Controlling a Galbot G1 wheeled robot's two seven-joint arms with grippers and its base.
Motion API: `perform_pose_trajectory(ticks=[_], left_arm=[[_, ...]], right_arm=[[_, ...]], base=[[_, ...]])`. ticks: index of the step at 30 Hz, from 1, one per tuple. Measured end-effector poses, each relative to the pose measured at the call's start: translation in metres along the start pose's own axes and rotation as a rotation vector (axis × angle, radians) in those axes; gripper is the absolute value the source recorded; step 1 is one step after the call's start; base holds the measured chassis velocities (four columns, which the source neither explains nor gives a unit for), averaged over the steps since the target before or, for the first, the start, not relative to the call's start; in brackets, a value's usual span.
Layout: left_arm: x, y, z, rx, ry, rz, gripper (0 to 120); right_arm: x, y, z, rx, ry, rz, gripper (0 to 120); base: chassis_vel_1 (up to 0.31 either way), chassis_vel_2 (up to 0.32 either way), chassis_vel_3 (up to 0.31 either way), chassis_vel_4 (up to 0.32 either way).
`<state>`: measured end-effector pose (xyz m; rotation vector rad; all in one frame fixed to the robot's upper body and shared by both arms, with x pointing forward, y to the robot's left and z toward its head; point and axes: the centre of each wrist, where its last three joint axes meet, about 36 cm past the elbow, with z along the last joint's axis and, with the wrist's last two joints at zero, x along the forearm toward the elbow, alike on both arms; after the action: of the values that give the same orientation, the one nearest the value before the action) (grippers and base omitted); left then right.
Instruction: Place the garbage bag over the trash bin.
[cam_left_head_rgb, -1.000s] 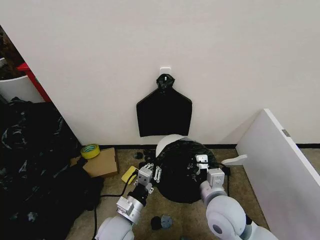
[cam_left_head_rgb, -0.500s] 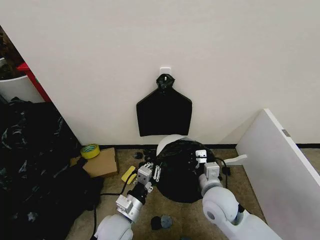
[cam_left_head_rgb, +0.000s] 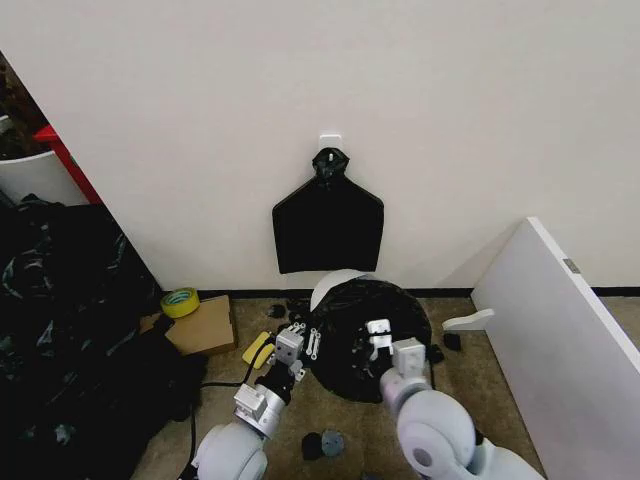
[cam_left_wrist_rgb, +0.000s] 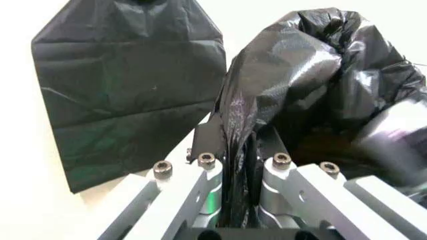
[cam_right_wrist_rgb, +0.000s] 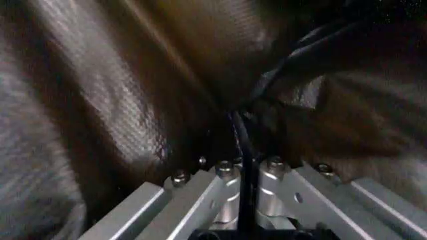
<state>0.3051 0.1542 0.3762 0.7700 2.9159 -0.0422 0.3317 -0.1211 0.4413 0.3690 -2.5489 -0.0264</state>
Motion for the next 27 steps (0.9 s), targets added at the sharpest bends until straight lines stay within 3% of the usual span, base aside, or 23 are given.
perform_pose_trajectory(ticks=[8,27], left_arm=[[0.003,-0.002,-0.005,0.004,-0.013,0.011,5],[0.01,-0.006,-0.018,0.034,-0.038,0.048,5]], right_arm=[[-0.043,0.004,0.005,0.065,0.014,0.035,0],[-0.08,-0.015,0.008,0.1,-0.021,0.121,0]], base=[[0.0,0.0,0.0,0.0],[0.0,0.0,0.0,0.0]])
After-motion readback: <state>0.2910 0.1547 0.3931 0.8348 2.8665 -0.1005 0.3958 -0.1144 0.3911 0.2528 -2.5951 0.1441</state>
